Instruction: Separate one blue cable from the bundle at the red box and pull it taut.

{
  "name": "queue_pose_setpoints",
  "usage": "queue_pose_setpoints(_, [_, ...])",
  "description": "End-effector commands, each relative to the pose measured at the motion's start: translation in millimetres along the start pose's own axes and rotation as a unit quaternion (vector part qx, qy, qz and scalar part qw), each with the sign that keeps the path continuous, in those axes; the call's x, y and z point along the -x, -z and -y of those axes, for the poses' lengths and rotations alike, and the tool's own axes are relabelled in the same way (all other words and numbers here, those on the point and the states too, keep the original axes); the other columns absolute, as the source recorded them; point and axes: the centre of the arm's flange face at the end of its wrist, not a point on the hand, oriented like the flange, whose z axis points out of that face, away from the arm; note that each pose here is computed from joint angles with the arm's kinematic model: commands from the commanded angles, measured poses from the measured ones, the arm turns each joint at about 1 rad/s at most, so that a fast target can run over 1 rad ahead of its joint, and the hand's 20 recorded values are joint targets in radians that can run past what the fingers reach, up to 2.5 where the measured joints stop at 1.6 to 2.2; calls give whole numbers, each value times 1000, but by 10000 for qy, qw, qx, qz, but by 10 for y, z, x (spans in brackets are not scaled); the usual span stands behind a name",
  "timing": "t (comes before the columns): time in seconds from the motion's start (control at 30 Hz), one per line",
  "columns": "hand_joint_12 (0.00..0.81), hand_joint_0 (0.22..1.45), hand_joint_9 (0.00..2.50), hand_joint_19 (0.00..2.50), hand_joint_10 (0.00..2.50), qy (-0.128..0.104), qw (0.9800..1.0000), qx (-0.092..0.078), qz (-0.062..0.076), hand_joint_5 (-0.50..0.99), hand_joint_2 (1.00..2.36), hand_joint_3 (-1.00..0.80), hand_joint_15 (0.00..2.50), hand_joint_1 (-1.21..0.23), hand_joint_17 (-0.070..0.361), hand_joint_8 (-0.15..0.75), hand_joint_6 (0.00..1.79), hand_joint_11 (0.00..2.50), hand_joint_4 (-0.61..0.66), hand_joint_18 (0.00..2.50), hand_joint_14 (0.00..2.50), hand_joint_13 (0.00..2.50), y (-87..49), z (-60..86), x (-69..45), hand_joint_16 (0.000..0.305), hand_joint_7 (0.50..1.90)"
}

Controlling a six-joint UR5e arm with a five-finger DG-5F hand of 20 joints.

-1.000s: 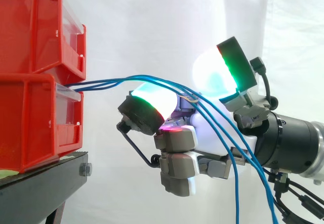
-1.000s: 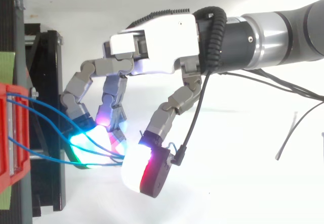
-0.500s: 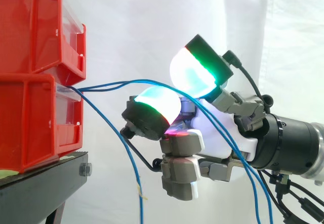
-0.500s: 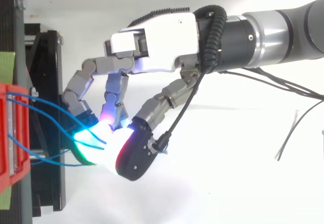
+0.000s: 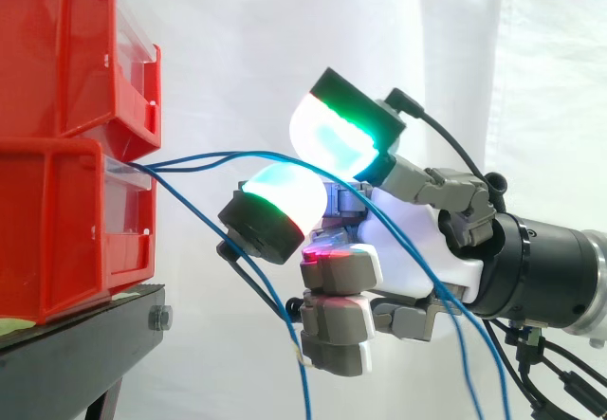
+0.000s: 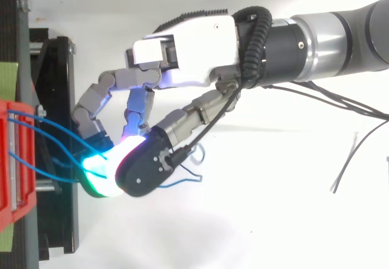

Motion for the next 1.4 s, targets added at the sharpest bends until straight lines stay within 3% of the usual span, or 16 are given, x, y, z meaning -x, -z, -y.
queue_pose_setpoints(0.0, [475,623,1197,846,24,1,10000,3,-1,-95,1013,-332,798,-457,147,405,733,888,140,1027,27,1191,-4,-5,1,65,1169])
queue_pose_setpoints(0.1, [477,626,1197,847,24,2,10000,11,-1,-94,1012,-344,791,-456,147,403,723,898,144,1019,27,1189,-2,-1,0,65,1184])
queue_pose_setpoints(0.2, [483,560,1211,819,23,-3,10000,-4,-1,-93,1000,-500,788,-588,150,422,718,912,156,1040,25,1208,-3,2,-11,67,1188])
queue_pose_setpoints(0.43, [492,498,1257,781,24,-3,10000,-3,-9,-92,1000,-500,789,-657,157,437,746,932,161,1093,26,1245,-7,-3,-11,70,1153])
queue_pose_setpoints(0.5, [495,493,1254,759,22,-4,10000,-3,-16,-100,1000,-500,788,-751,156,441,772,959,177,1093,27,1245,-11,-3,-23,69,1154])
queue_pose_setpoints(0.63, [463,618,1222,784,23,-3,10000,5,-16,-121,1000,-500,792,-810,140,416,814,984,153,1034,26,1212,-16,-10,-22,62,1162])
queue_pose_setpoints(0.77, [462,727,1197,738,23,-3,10000,5,-16,-143,1011,-375,780,-885,139,413,873,998,11,1050,26,1211,-16,-10,-22,62,1176])
queue_pose_setpoints(0.8, [453,770,1186,723,24,-3,10000,5,-16,-154,1012,-359,785,-912,137,414,888,1015,-29,1037,28,1203,-16,-10,-22,61,1271])
queue_pose_setpoints(0.9, [448,828,1177,718,23,-1,10000,4,-9,-167,1000,-500,773,-919,134,409,914,1053,-58,1019,28,1184,-12,-9,-10,60,1222])
queue_pose_setpoints(0.97, [445,830,1180,694,23,-1,10000,4,-16,-169,1000,-500,775,-933,134,407,920,1068,-44,1033,28,1188,-12,-10,-11,60,1240])
queue_pose_setpoints(1.2, [445,674,1312,707,26,7,10000,-3,-32,-116,1000,-500,797,-1007,131,424,921,1102,16,1052,30,1216,-6,-8,-5,58,1241])
queue_pose_setpoints(1.37, [488,460,1431,720,25,0,10000,-33,-33,-74,1000,-500,799,-969,149,459,903,1097,49,1141,28,1287,0,-2,-6,66,1161])
